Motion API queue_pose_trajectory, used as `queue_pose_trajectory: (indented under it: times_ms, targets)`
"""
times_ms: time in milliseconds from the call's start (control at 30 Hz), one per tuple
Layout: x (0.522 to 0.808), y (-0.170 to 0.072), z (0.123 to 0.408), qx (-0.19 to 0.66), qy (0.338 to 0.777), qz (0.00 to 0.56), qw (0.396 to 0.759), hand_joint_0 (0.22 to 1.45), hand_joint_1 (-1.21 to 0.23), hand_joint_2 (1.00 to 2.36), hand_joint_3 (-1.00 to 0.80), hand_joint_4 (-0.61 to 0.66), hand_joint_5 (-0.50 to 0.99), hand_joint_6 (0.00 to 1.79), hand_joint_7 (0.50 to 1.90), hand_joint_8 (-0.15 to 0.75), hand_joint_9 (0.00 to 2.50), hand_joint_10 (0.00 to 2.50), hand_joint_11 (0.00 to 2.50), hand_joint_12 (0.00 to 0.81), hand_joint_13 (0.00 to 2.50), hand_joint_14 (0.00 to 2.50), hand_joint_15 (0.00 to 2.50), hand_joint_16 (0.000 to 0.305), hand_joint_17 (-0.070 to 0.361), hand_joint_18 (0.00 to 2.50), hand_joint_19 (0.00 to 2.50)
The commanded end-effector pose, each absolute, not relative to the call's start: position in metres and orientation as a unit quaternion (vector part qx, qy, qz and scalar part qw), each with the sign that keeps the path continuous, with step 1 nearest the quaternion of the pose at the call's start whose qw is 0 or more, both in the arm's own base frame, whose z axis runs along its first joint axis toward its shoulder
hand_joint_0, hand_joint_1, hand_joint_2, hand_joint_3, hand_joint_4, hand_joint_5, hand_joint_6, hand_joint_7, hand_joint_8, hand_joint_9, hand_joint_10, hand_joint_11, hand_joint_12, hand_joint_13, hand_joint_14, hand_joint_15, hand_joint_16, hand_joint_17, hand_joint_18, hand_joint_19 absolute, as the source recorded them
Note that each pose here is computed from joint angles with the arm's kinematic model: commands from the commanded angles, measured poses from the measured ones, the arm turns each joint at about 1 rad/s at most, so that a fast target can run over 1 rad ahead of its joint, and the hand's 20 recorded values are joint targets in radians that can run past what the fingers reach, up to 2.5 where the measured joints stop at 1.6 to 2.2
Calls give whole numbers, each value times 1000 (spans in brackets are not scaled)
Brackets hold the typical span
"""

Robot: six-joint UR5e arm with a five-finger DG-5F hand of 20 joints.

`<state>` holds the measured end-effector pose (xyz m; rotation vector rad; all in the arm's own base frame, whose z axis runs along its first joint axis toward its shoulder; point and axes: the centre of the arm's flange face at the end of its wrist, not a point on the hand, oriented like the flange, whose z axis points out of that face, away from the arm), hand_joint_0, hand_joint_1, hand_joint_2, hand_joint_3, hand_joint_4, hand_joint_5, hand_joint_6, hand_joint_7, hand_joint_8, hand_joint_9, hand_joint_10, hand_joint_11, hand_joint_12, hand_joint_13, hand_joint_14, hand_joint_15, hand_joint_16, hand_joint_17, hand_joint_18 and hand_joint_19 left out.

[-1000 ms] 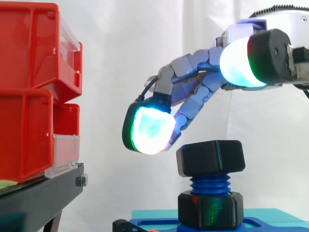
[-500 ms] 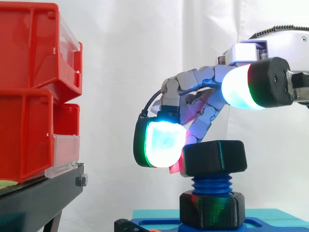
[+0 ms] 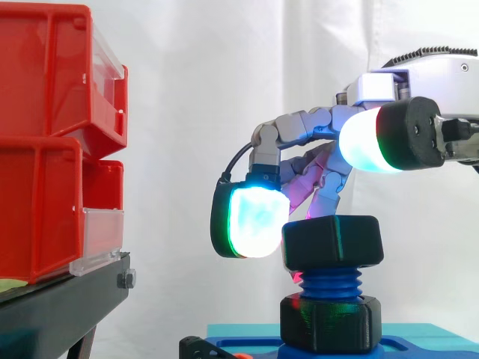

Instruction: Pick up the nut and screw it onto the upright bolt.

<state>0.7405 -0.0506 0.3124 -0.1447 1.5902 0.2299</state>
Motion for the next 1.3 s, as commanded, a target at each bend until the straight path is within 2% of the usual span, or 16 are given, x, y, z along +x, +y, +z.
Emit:
queue_pose_trajectory:
  times_ms: [0,500,833,1267]
  targets:
    - [740,-52,313,-64,711,102,693,514,-114,1000,-500,81,54,564,1347,269,1166,0,0,218,757,0,0,17,39,385,0]
    - [740,-59,312,-64,712,98,693,519,-152,1000,-500,88,57,605,1263,267,1401,0,0,194,950,1,0,14,30,571,0]
    - [739,-66,313,-67,711,94,694,520,-167,1000,-500,72,65,622,1240,250,1713,7,183,163,1092,0,24,12,26,708,12]
    - [738,-73,312,-68,711,90,694,521,-205,1000,-500,73,71,642,1191,219,1863,10,260,161,1228,1,49,10,23,868,96]
